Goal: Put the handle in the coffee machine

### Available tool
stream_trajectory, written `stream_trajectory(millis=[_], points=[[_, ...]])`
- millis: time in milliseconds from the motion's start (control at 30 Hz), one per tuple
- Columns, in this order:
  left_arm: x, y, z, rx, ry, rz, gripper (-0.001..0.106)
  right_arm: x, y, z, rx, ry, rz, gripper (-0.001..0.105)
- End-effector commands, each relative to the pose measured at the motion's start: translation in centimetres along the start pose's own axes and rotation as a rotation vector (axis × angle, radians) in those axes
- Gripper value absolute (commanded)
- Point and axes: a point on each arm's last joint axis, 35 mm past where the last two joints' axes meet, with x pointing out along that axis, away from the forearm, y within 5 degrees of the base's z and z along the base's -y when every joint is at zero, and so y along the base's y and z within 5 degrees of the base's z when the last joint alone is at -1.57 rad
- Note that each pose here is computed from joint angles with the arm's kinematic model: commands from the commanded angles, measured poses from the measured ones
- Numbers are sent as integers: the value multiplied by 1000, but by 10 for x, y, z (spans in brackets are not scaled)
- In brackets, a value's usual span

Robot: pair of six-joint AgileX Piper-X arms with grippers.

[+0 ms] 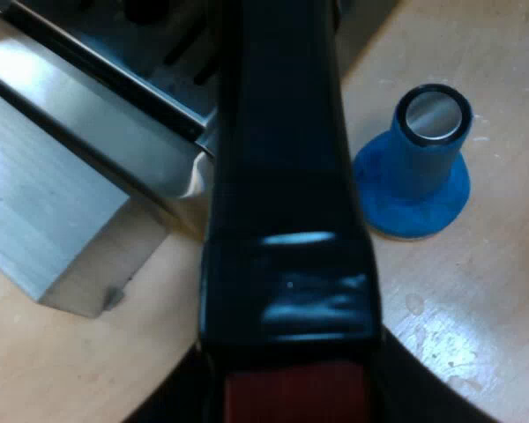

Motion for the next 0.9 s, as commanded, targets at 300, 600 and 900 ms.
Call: stream_trajectory(millis=[300,600,900], points=[[-2,7,9,-51,-122,-82,1,-2,19,-5,-9,-96,10,105],[-4,11,8,-78,-138,-79,1,0,23,-9,-84,-121,0,105],[-4,10,8,-77,-138,-81,1,0,23,-10,-88,-120,0,105]])
